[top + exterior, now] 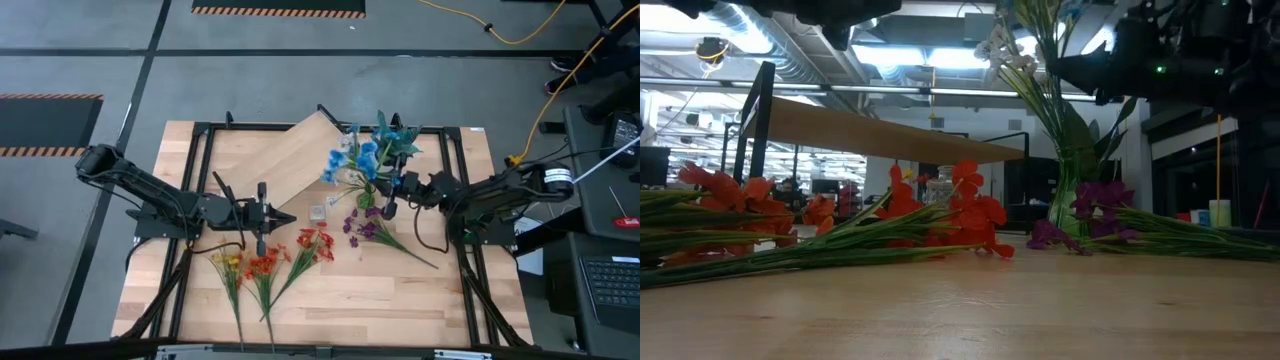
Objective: Pick and place flowers into a vace then onto a shelf
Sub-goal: Put the blue flowers into the green vase
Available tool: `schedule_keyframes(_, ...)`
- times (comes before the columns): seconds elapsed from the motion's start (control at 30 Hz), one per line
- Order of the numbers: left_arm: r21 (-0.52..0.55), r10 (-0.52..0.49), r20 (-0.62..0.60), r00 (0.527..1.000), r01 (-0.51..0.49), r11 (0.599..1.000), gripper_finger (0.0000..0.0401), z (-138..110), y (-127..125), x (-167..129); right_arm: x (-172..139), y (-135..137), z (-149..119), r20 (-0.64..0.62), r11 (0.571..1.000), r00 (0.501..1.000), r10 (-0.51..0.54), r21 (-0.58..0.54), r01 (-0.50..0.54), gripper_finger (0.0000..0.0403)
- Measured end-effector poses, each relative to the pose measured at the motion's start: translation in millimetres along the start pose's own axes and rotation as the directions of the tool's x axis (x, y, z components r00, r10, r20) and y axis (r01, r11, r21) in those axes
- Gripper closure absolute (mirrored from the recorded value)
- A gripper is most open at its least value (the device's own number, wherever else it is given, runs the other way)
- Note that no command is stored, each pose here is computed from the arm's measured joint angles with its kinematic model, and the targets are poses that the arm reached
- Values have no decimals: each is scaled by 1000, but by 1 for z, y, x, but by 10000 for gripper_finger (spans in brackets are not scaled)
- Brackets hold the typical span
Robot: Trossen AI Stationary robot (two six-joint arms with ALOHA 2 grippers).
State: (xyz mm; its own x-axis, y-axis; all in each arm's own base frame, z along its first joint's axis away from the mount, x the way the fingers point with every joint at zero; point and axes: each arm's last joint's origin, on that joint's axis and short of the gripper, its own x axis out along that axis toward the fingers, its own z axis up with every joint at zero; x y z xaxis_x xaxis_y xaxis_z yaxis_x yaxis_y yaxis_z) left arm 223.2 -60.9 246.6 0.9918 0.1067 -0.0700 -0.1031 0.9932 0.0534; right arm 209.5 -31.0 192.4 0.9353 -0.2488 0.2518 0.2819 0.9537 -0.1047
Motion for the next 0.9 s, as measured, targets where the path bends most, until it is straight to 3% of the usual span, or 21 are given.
schedule_keyframes(0.3,-8,0,0,1000,0,1000,398,0,0,0,4,1,-11,51,999,998,-31,-9,31,392)
schedule_keyframes(0.77,-8,0,0,1000,0,1000,398,0,0,0,6,3,-29,-30,999,998,-53,-4,53,392)
schedule_keyframes(0.9,-8,0,0,1000,0,1000,398,0,0,0,6,3,-29,-30,999,998,-55,-7,54,373)
